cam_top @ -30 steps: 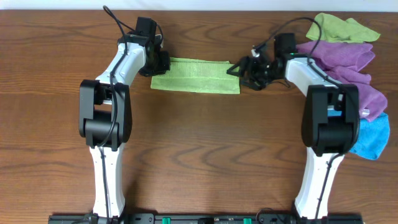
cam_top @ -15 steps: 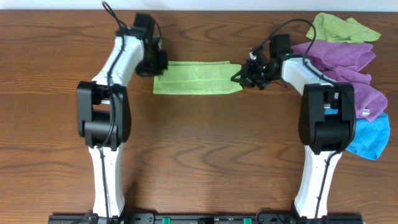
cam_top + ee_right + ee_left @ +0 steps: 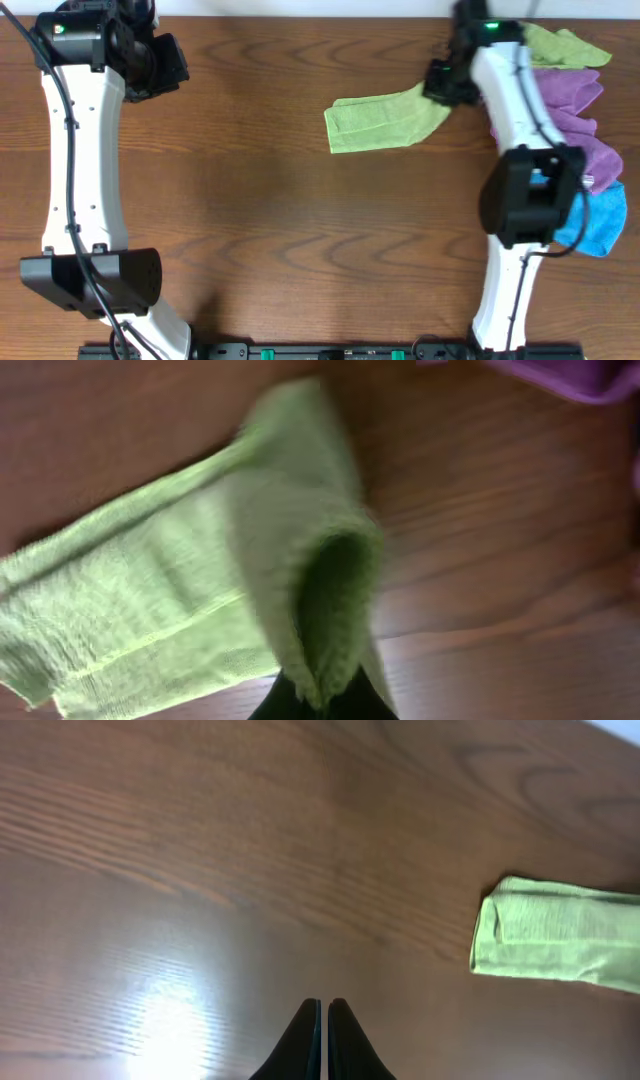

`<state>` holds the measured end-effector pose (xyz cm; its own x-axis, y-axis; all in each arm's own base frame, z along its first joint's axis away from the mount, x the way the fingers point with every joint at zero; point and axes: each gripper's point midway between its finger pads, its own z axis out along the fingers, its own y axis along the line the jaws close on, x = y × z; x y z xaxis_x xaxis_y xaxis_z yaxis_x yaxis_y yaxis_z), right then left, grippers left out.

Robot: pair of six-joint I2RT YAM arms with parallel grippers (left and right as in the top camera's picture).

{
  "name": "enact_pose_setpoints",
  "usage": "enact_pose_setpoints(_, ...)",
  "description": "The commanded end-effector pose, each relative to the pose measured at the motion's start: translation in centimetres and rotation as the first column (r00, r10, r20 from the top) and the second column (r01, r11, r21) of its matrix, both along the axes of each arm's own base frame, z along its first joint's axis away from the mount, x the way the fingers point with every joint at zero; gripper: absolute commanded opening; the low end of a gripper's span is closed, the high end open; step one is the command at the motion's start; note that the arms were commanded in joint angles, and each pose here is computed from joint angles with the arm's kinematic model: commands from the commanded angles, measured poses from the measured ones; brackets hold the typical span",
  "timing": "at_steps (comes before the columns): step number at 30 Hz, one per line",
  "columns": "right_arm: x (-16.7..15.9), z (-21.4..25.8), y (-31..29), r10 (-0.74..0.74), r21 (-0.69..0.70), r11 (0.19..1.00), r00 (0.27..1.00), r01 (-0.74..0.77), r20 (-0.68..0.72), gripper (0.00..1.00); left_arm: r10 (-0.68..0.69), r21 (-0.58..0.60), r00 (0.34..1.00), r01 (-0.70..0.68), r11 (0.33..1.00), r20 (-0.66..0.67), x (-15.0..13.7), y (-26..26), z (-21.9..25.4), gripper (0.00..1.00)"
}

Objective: Fold the cloth
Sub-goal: 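Fold the strip's right end leftward over the left half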

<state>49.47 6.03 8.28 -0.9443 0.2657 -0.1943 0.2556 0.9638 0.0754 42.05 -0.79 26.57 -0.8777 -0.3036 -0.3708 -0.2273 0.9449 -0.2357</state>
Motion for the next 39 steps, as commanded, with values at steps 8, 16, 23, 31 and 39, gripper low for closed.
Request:
enact_pose_setpoints(8, -0.3, -3.5, 9.4, 0.223, -0.147, 0.965, 0.975, -0.218, 0.017, 0.01, -0.034, -0.038, 0.999, 0.034, 0.999, -0.023, -0.5, -1.0, -0.3, 0.06)
enact_pose_setpoints(16, -1.6, -4.6, 13.3, 0.304, -0.129, 0.945, 0.953, -0.302, 0.0, 0.01, -0.039, -0.022, 0.998, 0.038, 0.999, -0.043, -0.4, -0.7, -1.1, 0.06)
enact_pose_setpoints(23, -2.6, -4.6, 15.2, 0.341, -0.102, 0.935, 0.94, -0.34, -0.007, 0.01, -0.042, -0.022, 0.997, 0.041, 0.999, -0.058, -0.1, -0.7, -1.9, 0.06)
enact_pose_setpoints(31, -4.2, -4.9, 16.9, 0.392, -0.056, 0.917, 0.919, -0.394, -0.045, 0.01, -0.041, -0.012, 0.998, 0.041, 0.999, -0.045, 0.2, -0.6, -1.8, 0.06)
enact_pose_setpoints(39, -4.8, -4.9, 18.1, 0.421, -0.054, 0.905, 0.906, -0.423, -0.043, 0.08, -0.041, -0.012, 0.998, 0.041, 0.999, -0.04, 0.4, -0.6, -1.8, 0.06)
